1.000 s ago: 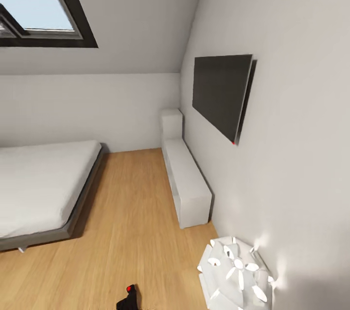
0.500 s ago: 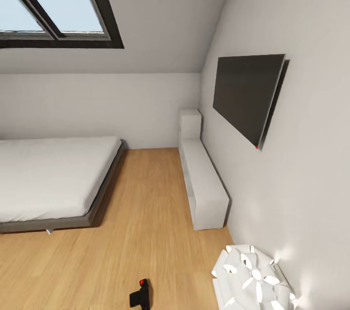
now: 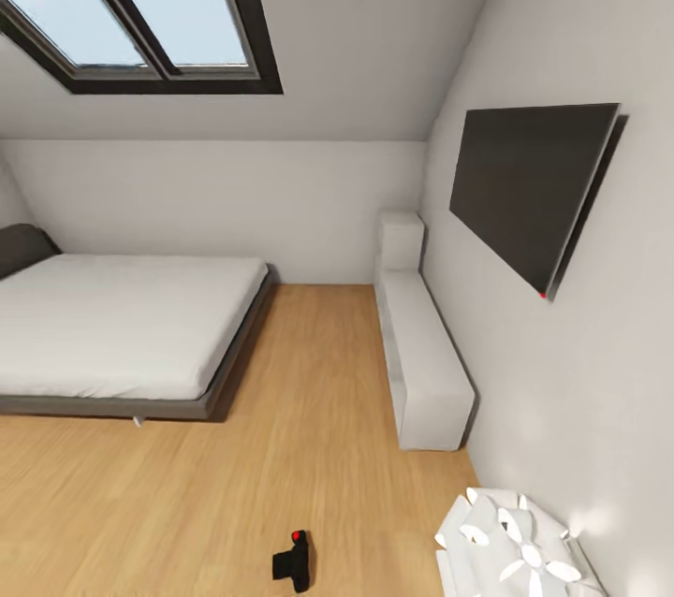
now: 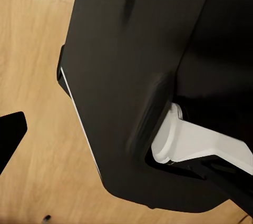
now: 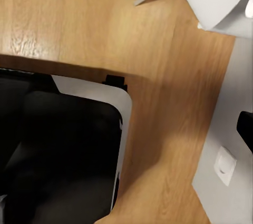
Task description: Attach the digital camera to the camera tripod in the bedroom.
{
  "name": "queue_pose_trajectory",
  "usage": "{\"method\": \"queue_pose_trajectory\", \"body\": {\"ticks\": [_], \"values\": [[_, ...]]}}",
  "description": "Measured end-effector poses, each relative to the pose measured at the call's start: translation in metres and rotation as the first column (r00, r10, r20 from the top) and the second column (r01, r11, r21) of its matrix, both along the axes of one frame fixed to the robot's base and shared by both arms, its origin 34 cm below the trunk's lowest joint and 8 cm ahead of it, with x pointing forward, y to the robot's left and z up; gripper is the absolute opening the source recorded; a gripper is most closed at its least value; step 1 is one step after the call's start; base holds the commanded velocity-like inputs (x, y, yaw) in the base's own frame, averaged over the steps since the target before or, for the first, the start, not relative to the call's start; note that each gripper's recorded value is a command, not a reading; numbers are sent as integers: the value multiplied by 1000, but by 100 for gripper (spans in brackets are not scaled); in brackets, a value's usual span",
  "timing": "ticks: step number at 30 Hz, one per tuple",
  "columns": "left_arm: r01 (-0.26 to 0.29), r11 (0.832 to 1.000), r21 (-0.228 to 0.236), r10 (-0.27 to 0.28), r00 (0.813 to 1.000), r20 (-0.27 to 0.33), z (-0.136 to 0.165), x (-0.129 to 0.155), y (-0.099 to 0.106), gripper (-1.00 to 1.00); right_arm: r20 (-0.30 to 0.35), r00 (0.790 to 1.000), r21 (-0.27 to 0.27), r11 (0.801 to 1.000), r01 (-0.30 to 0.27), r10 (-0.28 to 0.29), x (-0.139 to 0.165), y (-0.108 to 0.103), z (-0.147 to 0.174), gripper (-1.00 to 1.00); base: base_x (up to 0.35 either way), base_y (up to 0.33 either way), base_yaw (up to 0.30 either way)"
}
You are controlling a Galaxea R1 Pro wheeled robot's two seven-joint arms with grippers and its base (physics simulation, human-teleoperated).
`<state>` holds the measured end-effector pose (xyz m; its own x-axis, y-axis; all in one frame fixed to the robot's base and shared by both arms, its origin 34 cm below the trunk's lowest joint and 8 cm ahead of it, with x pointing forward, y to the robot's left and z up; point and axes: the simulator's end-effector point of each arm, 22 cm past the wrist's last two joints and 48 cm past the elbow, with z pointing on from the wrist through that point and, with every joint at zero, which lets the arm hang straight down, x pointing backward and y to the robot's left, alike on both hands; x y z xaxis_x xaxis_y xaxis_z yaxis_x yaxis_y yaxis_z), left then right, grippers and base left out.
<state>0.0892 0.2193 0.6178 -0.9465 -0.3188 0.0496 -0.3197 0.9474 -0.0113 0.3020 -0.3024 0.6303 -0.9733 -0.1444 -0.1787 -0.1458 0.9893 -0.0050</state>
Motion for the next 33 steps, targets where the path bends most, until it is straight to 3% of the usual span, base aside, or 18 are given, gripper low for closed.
{"method": "queue_pose_trajectory", "body": {"ticks": [25,33], "values": [[0,1000,0,0,1000,0,0,0,0,100,-2,1000,-5,1000,2,-2,0,-5,0,100,0,-2,16],[1,1000,-2,-1,1000,0,0,0,-1,100,1,1000,-6,1000,2,-2,0,-5,0,100,0,-198,0]]}}
